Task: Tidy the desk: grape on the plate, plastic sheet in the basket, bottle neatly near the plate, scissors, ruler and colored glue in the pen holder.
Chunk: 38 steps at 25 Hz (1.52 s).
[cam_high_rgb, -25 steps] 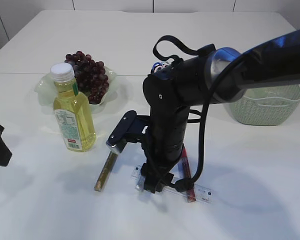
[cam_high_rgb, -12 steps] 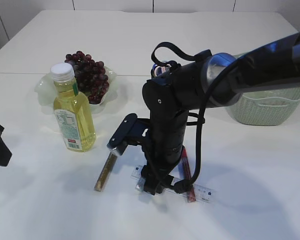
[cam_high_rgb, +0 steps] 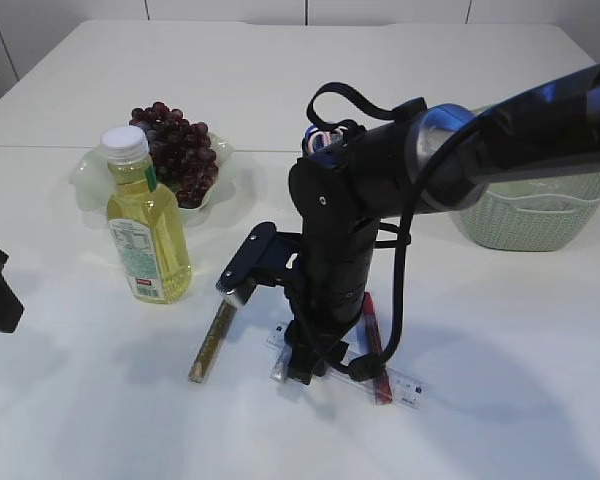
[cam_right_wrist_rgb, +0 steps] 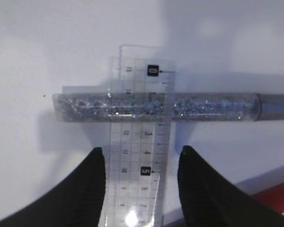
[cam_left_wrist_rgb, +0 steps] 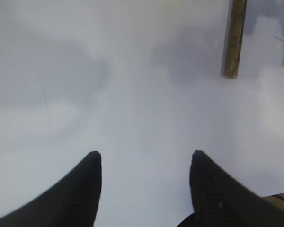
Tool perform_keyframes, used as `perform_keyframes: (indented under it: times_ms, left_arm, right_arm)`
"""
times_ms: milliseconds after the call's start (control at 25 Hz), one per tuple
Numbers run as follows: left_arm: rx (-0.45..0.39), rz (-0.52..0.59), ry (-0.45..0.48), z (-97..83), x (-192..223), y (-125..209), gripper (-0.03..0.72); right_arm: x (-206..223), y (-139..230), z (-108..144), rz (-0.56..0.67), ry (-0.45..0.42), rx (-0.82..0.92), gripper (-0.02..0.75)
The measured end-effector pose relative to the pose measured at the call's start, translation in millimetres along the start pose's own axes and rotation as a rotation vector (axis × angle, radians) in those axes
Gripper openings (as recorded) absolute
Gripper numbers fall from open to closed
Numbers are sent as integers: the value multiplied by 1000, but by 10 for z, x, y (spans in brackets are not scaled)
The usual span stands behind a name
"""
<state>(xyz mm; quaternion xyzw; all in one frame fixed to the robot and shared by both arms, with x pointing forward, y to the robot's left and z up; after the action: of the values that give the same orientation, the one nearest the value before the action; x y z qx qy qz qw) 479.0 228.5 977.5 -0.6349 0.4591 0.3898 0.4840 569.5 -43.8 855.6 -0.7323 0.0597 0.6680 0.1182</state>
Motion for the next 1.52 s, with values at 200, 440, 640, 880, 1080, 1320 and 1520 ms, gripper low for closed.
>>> perform_keyframes:
  times_ms: [200,440,640,880,1080,1320,1520]
  left_arm:
    - [0,0,0,0,0,0,435]
    - [0,0,0,0,0,0,435]
    - [0,0,0,0,0,0,435]
    - [0,0,0,0,0,0,435]
    - [0,0,0,0,0,0,435]
    - [0,0,0,0,0,0,435]
    - [0,0,0,0,0,0,435]
  right_arm:
    - [0,-2,-1,-1,1,0,320]
    - [0,-2,-1,-1,1,0,296]
    - [0,-2,-1,-1,1,0,294]
    - [-28,-35,-7,-13,-4,11,293]
    - [-117,-49,-88,-41,-41,95,293]
    - [-326,155,-367,-91,-84,248,293]
    - [-743,339,-644,-238,-78,332,293]
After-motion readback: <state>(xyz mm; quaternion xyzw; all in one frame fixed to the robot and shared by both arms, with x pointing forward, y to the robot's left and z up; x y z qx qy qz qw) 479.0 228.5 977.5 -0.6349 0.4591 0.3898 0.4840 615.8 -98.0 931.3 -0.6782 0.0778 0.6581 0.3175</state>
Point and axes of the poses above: a point on each arm's last joint axis where the gripper is mounted, x pointing out along that axis toward the gripper, z along the wrist's bending axis when the last joint is at zero, y = z × x, the point moved 5 cm from there along x, pointing out along that axis toward the gripper, and after that the axes turned 9 degrees about -x, right-handed, at the moved point
